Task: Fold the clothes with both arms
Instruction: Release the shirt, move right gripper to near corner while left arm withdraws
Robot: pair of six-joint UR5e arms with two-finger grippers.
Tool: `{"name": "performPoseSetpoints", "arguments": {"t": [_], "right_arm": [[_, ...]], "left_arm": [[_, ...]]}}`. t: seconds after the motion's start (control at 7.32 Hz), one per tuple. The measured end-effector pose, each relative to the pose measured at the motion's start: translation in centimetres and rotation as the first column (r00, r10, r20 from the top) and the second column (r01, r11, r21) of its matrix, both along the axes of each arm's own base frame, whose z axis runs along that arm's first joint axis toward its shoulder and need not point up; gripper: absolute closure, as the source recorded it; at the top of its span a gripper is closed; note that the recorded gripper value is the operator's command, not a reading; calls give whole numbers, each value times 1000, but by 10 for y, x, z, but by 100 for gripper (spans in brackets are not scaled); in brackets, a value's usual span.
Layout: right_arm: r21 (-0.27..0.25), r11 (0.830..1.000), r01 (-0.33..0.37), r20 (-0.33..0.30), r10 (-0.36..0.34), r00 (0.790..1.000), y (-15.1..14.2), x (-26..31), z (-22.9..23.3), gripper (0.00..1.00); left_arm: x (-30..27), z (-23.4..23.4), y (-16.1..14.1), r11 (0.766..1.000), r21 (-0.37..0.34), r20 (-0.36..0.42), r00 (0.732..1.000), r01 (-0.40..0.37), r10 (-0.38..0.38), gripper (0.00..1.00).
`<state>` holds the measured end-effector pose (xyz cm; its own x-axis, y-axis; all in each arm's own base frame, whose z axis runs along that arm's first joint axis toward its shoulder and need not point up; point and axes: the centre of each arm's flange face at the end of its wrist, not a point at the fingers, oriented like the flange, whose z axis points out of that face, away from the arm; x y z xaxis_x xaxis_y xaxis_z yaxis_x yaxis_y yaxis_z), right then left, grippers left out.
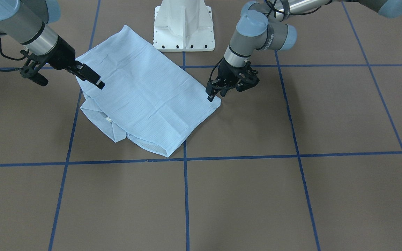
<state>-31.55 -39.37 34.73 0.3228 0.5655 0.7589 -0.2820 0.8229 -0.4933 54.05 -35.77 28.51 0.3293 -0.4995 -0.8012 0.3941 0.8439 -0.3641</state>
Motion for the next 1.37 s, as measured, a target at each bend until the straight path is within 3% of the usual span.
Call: {"name": "performPoseSetpoints", "arguments": {"t": [0.27,0.41,0.68,0.96,1.09,1.37], "right_arm": [[-1,1000,-7,-12,7,1000,-4,-3,5,0],[-3,1000,-7,-15,7,1000,-5,-4,7,0],[-3,1000,-9,-18,9,1000,-8,-7,9,0],[3,1000,-17,-20,17,1000,-10,-9,8,0],[7,1000,-21,-21,21,1000,-10,-9,7,0],[11,1000,-26,-22,26,999,-10,-10,6,0]], "left_arm": [[8,5,6,1000,-18,8,1000,13,-13,71],[12,8,7,1000,-26,12,1000,16,-16,100],[11,8,7,1000,-23,13,1000,19,-19,100],[-4,10,-16,999,42,31,999,24,-25,100],[-21,10,-44,994,104,48,998,37,-42,100],[-51,16,-141,971,217,86,988,104,-125,100]]}}
